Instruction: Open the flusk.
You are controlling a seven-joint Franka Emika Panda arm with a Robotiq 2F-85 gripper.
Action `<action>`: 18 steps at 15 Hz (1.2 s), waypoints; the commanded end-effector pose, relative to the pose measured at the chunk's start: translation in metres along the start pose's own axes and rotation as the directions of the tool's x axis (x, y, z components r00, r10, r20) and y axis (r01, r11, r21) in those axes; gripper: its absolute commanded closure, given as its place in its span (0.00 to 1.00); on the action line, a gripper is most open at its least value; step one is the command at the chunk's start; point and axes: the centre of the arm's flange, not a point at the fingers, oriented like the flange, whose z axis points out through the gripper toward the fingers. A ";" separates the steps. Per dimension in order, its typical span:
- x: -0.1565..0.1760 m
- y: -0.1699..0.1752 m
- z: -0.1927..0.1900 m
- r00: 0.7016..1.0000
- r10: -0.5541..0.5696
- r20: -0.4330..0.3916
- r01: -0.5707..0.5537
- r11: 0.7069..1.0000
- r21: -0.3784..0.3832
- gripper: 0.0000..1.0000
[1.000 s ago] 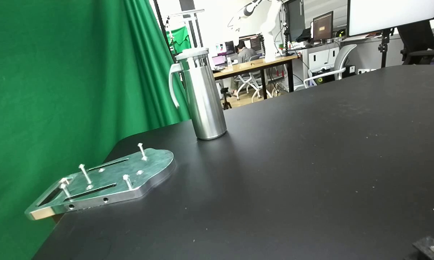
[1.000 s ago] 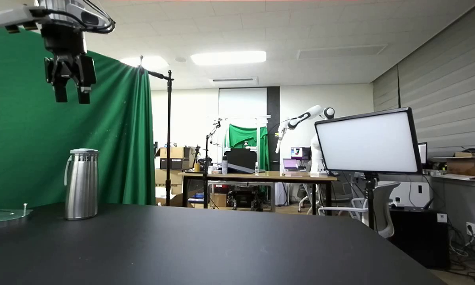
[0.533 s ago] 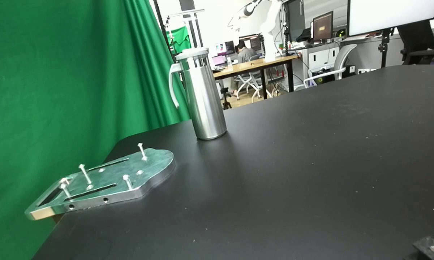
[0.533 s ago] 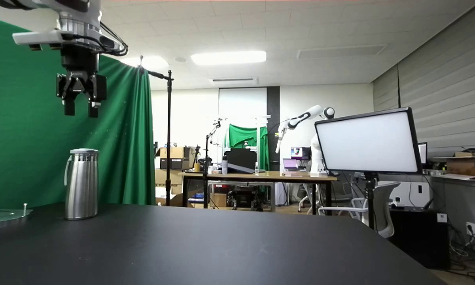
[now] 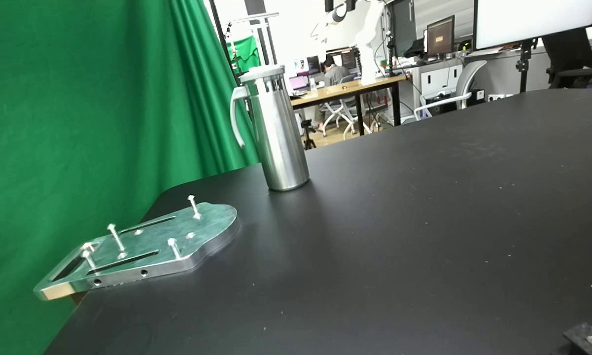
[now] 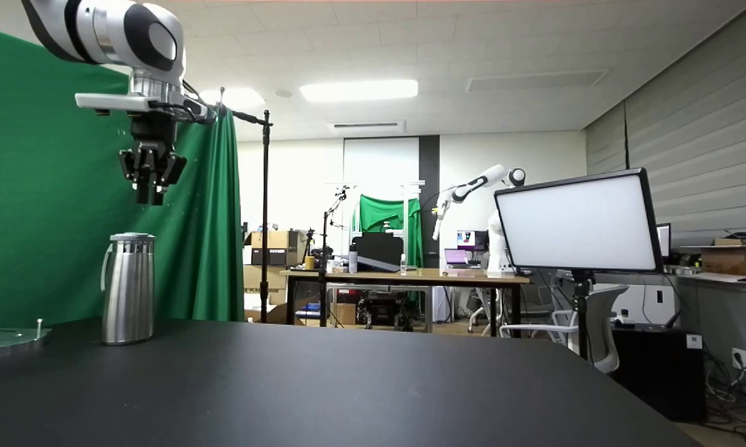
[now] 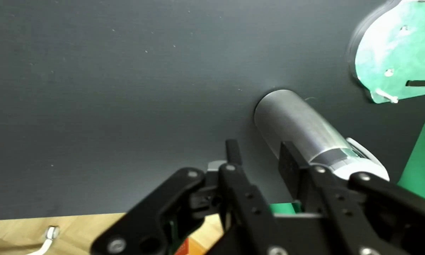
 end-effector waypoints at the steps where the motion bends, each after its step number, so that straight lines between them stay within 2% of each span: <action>1: 0.069 -0.045 0.006 0.997 -0.060 0.055 0.058 0.998 0.027 0.95; 3: 0.086 -0.067 0.015 0.993 -0.086 0.075 0.083 0.996 0.036 1.00; 7: 0.113 -0.093 0.030 0.990 -0.109 0.092 0.105 0.994 0.042 1.00; 8: 0.114 -0.092 0.032 0.988 -0.112 0.104 0.108 0.993 0.049 1.00; 9: 0.082 -0.083 0.037 0.989 -0.122 0.084 0.118 0.992 0.052 0.99; 12: 0.094 -0.084 0.044 0.988 -0.120 0.095 0.115 0.992 0.057 0.99; 18: 0.096 -0.084 0.041 0.988 -0.119 0.096 0.114 0.992 0.057 0.99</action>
